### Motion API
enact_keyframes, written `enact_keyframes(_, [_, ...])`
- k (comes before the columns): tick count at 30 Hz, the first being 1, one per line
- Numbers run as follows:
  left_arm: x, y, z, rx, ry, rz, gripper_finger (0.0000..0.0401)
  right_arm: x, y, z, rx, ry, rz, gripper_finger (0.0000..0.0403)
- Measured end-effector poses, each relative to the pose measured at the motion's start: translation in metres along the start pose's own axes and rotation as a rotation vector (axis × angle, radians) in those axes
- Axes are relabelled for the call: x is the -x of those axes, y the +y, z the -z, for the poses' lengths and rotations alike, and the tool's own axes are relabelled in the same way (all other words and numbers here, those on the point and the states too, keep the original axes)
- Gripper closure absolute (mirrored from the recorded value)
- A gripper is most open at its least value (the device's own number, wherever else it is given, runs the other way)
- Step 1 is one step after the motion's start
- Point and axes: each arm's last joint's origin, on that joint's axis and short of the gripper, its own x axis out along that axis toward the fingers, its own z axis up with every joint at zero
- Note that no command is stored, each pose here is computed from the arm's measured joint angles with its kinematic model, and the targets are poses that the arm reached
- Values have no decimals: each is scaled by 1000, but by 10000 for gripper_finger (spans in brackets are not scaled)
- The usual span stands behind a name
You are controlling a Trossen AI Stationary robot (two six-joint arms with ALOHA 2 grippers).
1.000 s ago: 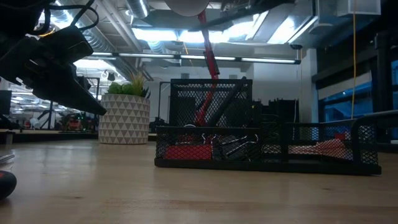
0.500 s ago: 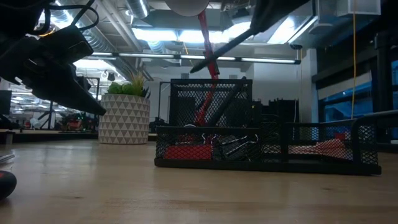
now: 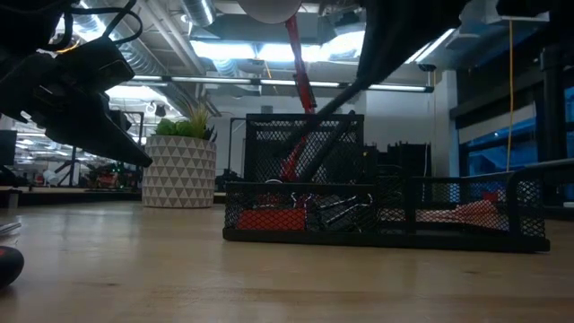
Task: Pick and place office supplies into organizer
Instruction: Put the top black pen into the black desk organizer, then put the black pen into the black desk organizer
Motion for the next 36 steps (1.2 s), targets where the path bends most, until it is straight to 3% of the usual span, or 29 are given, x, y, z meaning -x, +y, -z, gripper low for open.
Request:
enact_keyframes(15, [0,0,0,-2,4,-1,311,-30,5,-3,64,79,-15,352])
enact_keyframes(36, [0,0,0,-2,3,-2,311,-32,6,-2,77,94,-29,278])
